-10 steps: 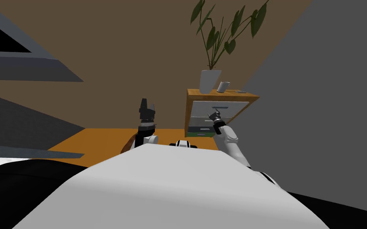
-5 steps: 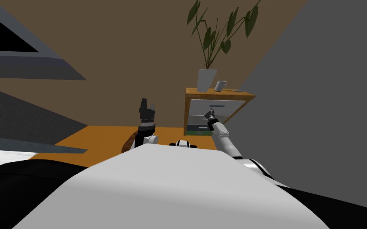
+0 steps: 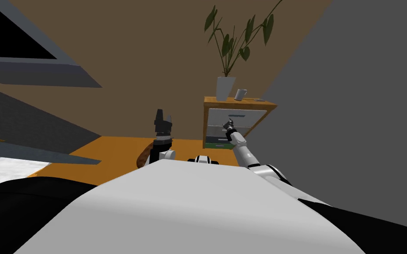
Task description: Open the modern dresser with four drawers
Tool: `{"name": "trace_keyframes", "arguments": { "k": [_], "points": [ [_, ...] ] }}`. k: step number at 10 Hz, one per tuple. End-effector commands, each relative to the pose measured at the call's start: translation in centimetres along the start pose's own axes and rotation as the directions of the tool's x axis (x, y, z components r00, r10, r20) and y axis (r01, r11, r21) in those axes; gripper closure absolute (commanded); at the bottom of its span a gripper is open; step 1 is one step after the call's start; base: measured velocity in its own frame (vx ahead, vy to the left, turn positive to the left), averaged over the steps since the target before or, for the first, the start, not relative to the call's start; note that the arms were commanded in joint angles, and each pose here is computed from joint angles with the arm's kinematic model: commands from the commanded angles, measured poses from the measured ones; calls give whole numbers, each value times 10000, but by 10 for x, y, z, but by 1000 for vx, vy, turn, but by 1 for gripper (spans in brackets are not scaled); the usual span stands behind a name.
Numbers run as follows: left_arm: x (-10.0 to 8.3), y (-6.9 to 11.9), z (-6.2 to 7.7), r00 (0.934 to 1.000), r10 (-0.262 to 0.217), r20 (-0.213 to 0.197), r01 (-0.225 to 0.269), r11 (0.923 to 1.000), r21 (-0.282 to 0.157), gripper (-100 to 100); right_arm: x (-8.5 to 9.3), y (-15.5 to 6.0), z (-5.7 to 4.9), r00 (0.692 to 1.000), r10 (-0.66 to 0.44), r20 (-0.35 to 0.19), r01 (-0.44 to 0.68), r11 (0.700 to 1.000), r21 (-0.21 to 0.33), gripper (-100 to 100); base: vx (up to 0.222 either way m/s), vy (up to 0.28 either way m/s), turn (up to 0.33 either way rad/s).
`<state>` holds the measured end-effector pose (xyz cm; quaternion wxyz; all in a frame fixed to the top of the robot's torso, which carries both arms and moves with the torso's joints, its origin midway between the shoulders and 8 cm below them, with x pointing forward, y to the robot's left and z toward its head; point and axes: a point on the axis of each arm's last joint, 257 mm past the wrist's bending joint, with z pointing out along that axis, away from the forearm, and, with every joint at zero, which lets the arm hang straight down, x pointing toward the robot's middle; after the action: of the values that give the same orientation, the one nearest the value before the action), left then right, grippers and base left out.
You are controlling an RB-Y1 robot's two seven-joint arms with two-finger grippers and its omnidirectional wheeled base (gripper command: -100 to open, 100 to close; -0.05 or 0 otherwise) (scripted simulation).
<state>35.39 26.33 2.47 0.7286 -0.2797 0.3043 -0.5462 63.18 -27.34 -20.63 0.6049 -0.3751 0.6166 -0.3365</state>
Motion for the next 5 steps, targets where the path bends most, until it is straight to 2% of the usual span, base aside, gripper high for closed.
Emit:
{"name": "trace_keyframes", "arguments": {
  "k": [1, 4, 5],
  "points": [
    [0, 0, 0, 10000, 0, 0, 0, 10000, -1, 0, -19, 1, 17, 9995, -325, 17, 325, 9995, 29, -100, -10, -19, -33],
    [0, 0, 0, 10000, -2, 1, 2, 10000, -1, 0, -23, 0, 18, 9994, -342, 79, 342, 9994, 46, -100, 0, 6, -16],
    [0, 0, 0, 10000, -1, 1, 1, 10000, -1, 0, -28, 15, 25, 9993, -334, -135, 333, 9994, -82, -100, -84, -82, 47]
  ]
}}
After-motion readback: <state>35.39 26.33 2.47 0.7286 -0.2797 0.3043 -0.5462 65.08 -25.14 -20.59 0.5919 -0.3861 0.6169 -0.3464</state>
